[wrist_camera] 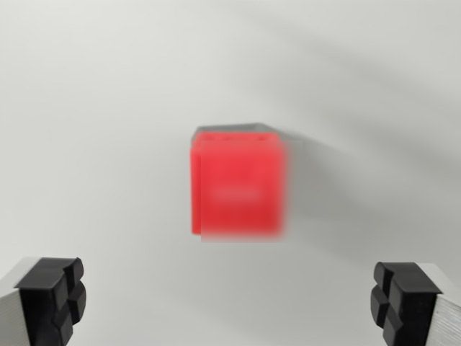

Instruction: Destack cube

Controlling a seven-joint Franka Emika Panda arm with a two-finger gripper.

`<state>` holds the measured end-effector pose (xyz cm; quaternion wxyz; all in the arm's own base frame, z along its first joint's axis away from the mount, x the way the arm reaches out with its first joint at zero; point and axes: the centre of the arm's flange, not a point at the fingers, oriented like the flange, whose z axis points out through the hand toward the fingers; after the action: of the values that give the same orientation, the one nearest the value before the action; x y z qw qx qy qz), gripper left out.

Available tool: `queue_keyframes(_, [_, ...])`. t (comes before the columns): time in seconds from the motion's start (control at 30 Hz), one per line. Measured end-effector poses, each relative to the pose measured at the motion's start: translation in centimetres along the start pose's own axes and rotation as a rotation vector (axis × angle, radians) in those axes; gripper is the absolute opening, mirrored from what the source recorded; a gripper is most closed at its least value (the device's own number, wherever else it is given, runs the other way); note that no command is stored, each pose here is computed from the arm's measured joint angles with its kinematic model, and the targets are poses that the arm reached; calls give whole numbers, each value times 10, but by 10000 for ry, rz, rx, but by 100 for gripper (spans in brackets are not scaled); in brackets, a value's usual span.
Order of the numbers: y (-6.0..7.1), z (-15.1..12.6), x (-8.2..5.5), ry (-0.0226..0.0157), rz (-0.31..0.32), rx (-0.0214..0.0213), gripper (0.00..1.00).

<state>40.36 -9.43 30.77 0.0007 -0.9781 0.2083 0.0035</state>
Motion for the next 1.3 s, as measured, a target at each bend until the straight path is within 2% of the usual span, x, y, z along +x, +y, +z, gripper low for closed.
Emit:
queue_keyframes(0.1, [8, 6, -6, -4, -154, 23, 100])
queue_keyframes(0.17, [10, 11, -7, 54, -181, 35, 100])
queue_keyframes(0.23, [9, 17, -6, 69, -209, 15, 100])
queue_keyframes(0.27, [9, 23, -6, 56, -228, -7, 100])
queue_keyframes(0.33, [9, 35, -6, 5, -257, -47, 100])
queue_keyframes(0.4, [9, 46, -6, -26, -261, -59, 100])
queue_keyframes(0.5, [9, 55, -6, -16, -249, -47, 100])
queue_keyframes(0.57, [9, 62, -5, 16, -249, -36, 100])
queue_keyframes(0.63, [9, 70, -5, 25, -250, -33, 100])
queue_keyframes(0.83, [10, 93, -5, -3, -241, -38, 100])
queue_keyframes(1.03, [10, 110, -6, 14, -250, -28, 100])
queue_keyframes(1.3, [9, 130, -7, -1, -261, -34, 100])
